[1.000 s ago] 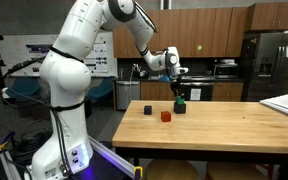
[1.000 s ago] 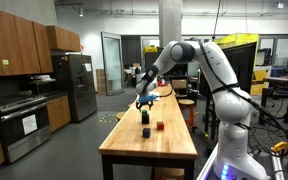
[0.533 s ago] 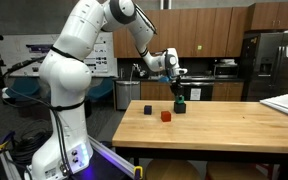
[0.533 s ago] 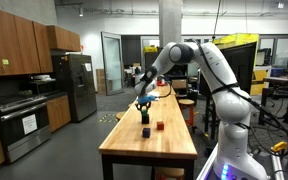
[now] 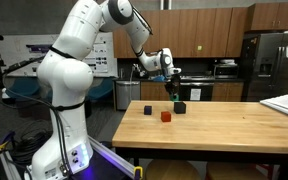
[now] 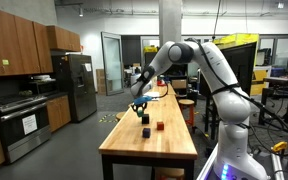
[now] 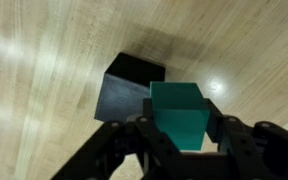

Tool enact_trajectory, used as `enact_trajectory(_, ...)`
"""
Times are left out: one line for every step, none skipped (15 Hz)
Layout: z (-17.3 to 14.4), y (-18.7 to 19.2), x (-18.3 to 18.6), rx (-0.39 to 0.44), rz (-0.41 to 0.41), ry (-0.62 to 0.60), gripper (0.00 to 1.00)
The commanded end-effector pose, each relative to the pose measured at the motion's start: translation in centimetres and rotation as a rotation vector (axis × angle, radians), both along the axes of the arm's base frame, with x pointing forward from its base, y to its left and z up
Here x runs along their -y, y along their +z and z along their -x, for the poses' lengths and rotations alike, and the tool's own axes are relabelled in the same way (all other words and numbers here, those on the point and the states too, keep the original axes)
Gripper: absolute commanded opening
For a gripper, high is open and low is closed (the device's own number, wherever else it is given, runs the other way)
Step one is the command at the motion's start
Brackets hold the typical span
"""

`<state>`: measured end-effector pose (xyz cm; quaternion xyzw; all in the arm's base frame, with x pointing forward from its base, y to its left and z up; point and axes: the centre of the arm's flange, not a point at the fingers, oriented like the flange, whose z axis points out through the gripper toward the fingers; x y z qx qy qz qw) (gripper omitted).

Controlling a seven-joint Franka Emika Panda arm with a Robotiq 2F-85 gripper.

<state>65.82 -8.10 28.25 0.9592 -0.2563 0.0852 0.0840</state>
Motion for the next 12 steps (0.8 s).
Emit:
enact_trajectory(1.1,0.5,-2.7,-0.014,-0.006,0.038,0.24)
enact_trajectory(1.2,0.3,-3.5,-0.015,-0.013,0.049,0.24)
enact_trajectory(1.4,0.1,-4.3,-0.017,-0.02,0.058,0.24)
enact_trajectory(1.7,-0.3,-5.0,-0.02,-0.026,0.062,0.24)
enact_trajectory(1.9,-0.6,-5.5,-0.025,-0.028,0.062,0.24)
enact_trajectory(2.2,-1.0,-6.0,-0.031,-0.033,0.065,0.24)
enact_trajectory(2.6,-1.3,-6.4,-0.038,-0.036,0.067,0.24)
enact_trajectory(2.8,-1.7,-6.8,-0.045,-0.042,0.07,0.24)
enact_trajectory(3.0,-2.0,-7.1,-0.048,-0.052,0.073,0.24)
enact_trajectory(3.1,-2.3,-7.5,-0.051,-0.061,0.074,0.24)
enact_trajectory(3.2,-2.6,-7.9,-0.049,-0.077,0.079,0.24)
enact_trajectory(3.1,-2.9,-8.3,-0.049,-0.091,0.079,0.24)
